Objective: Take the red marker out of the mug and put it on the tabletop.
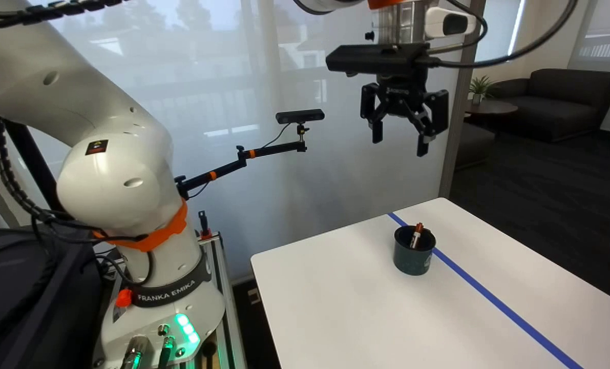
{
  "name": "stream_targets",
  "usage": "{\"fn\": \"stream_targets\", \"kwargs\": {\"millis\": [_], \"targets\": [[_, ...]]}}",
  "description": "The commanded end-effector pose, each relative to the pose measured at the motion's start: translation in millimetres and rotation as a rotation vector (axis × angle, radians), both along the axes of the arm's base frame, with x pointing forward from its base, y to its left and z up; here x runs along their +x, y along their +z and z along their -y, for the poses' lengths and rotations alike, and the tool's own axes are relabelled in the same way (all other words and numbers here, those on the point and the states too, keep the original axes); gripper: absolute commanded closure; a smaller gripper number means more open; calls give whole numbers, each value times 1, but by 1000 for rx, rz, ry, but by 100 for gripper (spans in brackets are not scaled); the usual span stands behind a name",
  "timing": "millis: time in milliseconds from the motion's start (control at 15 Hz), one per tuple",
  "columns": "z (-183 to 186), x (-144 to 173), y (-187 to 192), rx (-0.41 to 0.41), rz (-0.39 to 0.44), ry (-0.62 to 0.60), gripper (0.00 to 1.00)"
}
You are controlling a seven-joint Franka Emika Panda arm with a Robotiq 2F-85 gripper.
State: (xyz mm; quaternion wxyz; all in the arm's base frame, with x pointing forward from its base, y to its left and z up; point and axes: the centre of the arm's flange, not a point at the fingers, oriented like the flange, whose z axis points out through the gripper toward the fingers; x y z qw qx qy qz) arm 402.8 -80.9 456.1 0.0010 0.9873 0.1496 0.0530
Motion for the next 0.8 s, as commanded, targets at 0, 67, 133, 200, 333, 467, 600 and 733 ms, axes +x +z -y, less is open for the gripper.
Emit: {"fn": "stream_targets", "kwargs": {"millis": [0,67,133,200,333,467,600,733], "targets": [[17,49,-46,13,24,164,0],[18,59,-59,4,31,192,0],[19,70,-72,4,40,246,0],[19,80,-84,4,44,291,0],[16,97,-105,8,42,372,0],[9,112,-123,20,30,431,0],[-1,124,-138,44,15,486,0],[-12,134,-150,66,3,528,0]]}}
